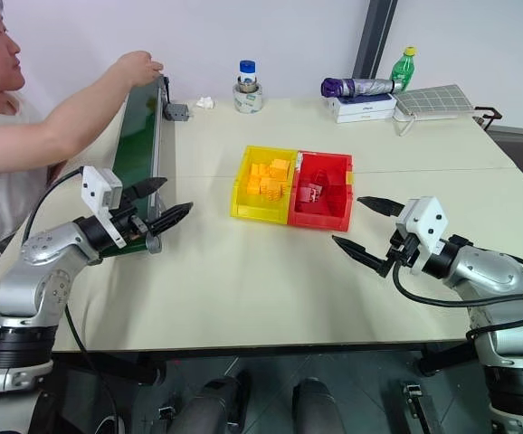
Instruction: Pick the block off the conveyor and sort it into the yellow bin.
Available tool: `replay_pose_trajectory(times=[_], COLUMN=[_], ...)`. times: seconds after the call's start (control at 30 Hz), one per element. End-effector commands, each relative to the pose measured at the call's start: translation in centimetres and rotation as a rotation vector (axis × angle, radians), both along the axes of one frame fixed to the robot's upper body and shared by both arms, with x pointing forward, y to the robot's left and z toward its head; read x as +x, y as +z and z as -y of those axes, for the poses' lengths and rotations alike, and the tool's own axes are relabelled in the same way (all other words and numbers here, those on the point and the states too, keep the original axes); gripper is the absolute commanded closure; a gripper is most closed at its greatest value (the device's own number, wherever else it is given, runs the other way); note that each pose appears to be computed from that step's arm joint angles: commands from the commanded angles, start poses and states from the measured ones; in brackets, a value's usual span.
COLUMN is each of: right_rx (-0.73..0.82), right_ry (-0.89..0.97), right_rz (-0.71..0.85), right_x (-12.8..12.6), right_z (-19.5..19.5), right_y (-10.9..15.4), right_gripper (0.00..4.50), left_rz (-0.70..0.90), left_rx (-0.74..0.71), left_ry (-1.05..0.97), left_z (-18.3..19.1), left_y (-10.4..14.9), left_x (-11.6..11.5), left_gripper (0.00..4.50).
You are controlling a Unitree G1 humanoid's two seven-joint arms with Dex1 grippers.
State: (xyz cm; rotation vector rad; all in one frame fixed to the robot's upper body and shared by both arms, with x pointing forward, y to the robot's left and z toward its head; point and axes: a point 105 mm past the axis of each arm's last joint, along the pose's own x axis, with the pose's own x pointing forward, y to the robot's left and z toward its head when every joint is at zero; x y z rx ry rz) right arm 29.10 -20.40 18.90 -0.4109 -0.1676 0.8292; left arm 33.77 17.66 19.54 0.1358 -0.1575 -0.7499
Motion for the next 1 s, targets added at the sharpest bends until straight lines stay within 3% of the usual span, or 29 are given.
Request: replay_pose_trajectory(times=[0.03, 0.47, 1.0], right_rx=[0.012, 0.036, 0.049], right_ry=[0.007, 0.009, 0.042], right_rz=[0.053, 0.061, 0.051], right_x=[0.1, 0.1, 0.3], right_z=[-0.3, -1.2, -2.3], right_y=[1.1, 0.6, 0.2], right_gripper=[0.0, 0.0, 0.0], left_rz=[0.056, 0.062, 0.061], left_rx=[-0.008, -0.011, -0.019], left_ry=[-0.016, 0.006, 0.03], left_z=[0.0, 0.0, -0.4], left_y=[1.3, 1.8, 2.1], left_x=[-0.4, -0.1, -1.3], left_gripper=[0.04, 0.04, 0.04])
